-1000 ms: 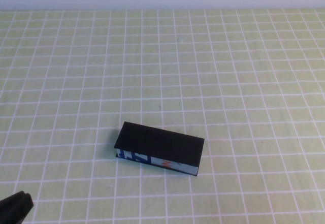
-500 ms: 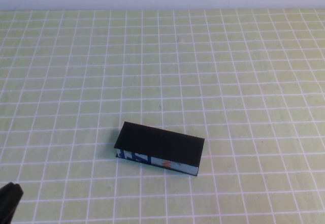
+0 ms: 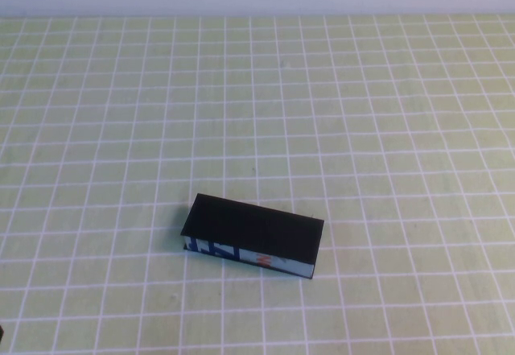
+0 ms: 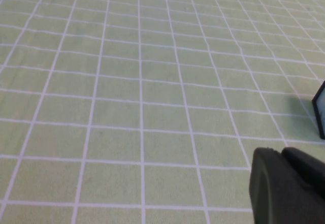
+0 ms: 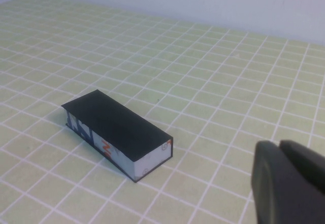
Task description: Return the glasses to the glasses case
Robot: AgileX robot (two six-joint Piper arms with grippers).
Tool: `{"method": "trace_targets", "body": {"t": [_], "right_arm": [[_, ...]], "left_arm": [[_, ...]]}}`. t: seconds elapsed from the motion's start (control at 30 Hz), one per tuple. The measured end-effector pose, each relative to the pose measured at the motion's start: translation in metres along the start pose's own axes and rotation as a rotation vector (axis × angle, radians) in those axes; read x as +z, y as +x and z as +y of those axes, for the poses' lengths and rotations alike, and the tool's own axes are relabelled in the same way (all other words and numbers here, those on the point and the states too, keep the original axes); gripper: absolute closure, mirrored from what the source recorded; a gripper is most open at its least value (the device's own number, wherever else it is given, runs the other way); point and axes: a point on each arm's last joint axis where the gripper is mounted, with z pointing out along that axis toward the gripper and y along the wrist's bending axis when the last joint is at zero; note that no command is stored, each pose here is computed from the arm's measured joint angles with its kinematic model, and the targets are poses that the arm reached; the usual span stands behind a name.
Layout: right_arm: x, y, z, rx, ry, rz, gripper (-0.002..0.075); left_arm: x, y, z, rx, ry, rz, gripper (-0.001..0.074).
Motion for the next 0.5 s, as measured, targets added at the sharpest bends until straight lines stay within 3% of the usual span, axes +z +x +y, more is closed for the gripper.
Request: {"method": "trace_targets", "body": {"t": [0.5], "right_arm": [[-0.0001, 0.0028, 0.0009, 0.004, -0.01, 0.031, 0.0743]], "left_arm": [[-0.0001, 0.0001, 0.0, 0.0, 0.0, 0.0, 0.0738]]}}
